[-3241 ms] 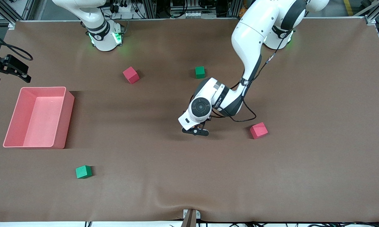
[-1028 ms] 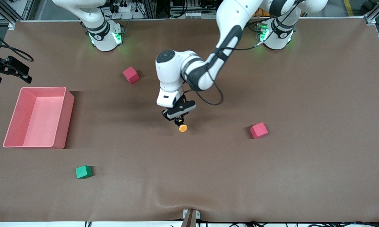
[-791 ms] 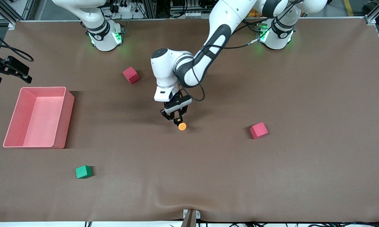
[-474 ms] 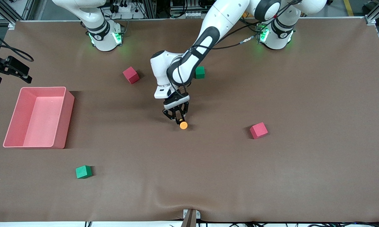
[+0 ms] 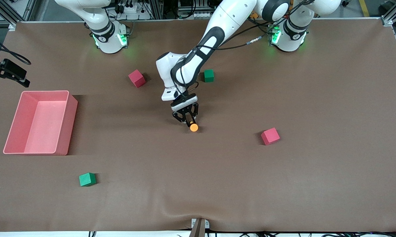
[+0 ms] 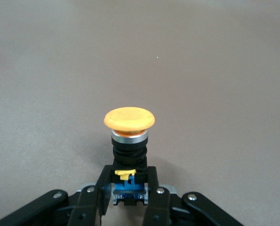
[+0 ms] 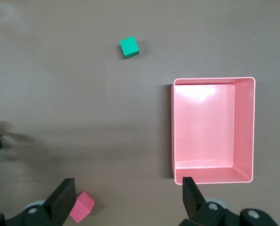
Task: Place and upright button with both arms
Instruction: 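Lift and turn the button upright with the left gripper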
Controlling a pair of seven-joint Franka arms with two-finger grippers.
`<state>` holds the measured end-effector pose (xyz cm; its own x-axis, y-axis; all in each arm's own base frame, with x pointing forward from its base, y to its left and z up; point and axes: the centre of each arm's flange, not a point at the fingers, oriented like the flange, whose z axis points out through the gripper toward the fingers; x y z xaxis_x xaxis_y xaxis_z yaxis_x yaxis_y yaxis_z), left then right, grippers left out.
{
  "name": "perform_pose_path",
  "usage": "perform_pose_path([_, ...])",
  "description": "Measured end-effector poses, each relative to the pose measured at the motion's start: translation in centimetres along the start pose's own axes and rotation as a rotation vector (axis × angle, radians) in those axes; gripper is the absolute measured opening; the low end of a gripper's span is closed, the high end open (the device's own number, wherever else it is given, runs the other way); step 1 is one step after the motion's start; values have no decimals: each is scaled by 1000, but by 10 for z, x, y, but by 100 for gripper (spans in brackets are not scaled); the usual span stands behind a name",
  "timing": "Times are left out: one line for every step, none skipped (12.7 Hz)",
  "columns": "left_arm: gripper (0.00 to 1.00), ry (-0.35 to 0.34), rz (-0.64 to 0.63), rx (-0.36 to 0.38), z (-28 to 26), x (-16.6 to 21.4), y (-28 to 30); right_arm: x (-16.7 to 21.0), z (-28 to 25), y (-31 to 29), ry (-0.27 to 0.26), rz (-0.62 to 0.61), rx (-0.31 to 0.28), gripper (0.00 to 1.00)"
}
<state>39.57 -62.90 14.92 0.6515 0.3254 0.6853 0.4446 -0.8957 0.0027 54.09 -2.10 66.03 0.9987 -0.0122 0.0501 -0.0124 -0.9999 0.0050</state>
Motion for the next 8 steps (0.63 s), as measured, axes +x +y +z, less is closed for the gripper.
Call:
perform_pose_path([33, 14, -4, 7, -3, -6, -1, 0, 0, 0, 0, 0, 0, 100])
perform_pose_path([33, 26, -5, 11, -6, -13, -2, 0, 0, 0, 0, 0, 0, 100])
perform_pose_path([33, 35, -6, 12, -9, -18, -3, 0, 0, 0, -1, 0, 1, 100])
perform_pose_path([33, 42, -11, 12, -12, -23, -3, 0, 0, 0, -1, 0, 1, 100])
perform_pose_path([33, 47, -11, 12, -13, -26, -4, 0, 1, 0, -1, 0, 1, 100])
perform_pose_path([33, 49, -13, 10, -14, -30, -4, 0, 1, 0, -1, 0, 1, 100])
perform_pose_path([33, 50, -14, 9, -14, -35, -5, 0, 1, 0, -1, 0, 1, 100])
perform_pose_path([33, 50, -11, 8, -15, -40, -6, 0, 1, 0, -1, 0, 1, 100])
